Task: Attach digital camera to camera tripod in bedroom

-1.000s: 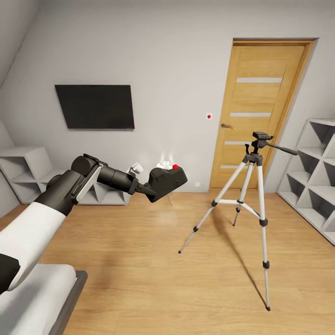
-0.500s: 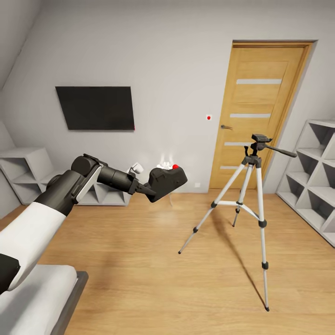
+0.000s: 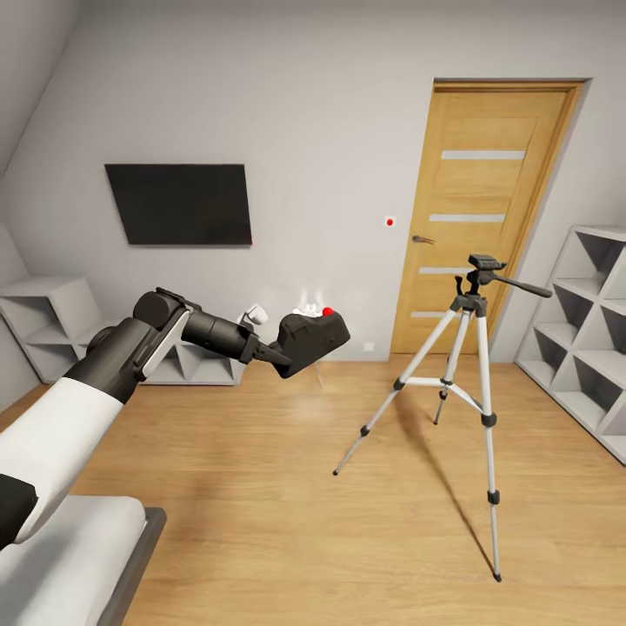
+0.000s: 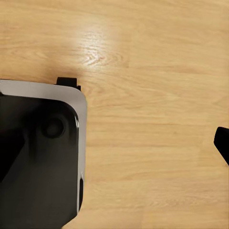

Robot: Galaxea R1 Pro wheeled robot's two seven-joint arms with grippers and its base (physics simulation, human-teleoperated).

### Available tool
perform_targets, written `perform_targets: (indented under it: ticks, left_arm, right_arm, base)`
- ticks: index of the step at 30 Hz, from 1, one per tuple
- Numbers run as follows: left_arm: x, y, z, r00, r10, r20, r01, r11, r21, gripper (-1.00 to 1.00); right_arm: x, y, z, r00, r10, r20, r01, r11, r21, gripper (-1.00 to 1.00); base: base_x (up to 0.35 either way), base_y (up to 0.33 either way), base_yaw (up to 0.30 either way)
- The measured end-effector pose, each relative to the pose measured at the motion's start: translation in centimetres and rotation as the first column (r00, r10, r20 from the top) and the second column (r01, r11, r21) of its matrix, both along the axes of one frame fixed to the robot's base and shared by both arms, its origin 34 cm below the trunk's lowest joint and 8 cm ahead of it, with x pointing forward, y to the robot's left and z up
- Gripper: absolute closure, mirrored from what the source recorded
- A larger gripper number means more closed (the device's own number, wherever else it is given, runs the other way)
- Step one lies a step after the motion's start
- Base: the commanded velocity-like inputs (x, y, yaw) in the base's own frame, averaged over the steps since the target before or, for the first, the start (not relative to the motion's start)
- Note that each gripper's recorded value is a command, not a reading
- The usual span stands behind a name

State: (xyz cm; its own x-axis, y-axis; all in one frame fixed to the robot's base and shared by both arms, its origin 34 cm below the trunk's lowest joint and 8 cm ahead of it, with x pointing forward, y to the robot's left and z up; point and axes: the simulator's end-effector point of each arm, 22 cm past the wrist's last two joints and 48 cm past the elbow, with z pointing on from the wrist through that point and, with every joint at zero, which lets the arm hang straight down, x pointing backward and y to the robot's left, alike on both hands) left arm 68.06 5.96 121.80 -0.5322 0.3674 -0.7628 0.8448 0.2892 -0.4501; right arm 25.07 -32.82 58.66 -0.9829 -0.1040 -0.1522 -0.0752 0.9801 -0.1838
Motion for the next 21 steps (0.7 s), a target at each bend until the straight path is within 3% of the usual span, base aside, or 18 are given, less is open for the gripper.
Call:
perform_targets:
  ticks: [21]
  left_arm:
    - [-0.7, 0.0, 1.8, 1.000, 0.000, -0.001, 0.000, 1.000, 0.000, 1.00]
  right_arm:
    - [-0.7, 0.1, 1.9, 1.000, 0.000, -0.001, 0.000, 1.000, 0.001, -1.00]
  base:
    - [0.000, 0.000, 0.000]
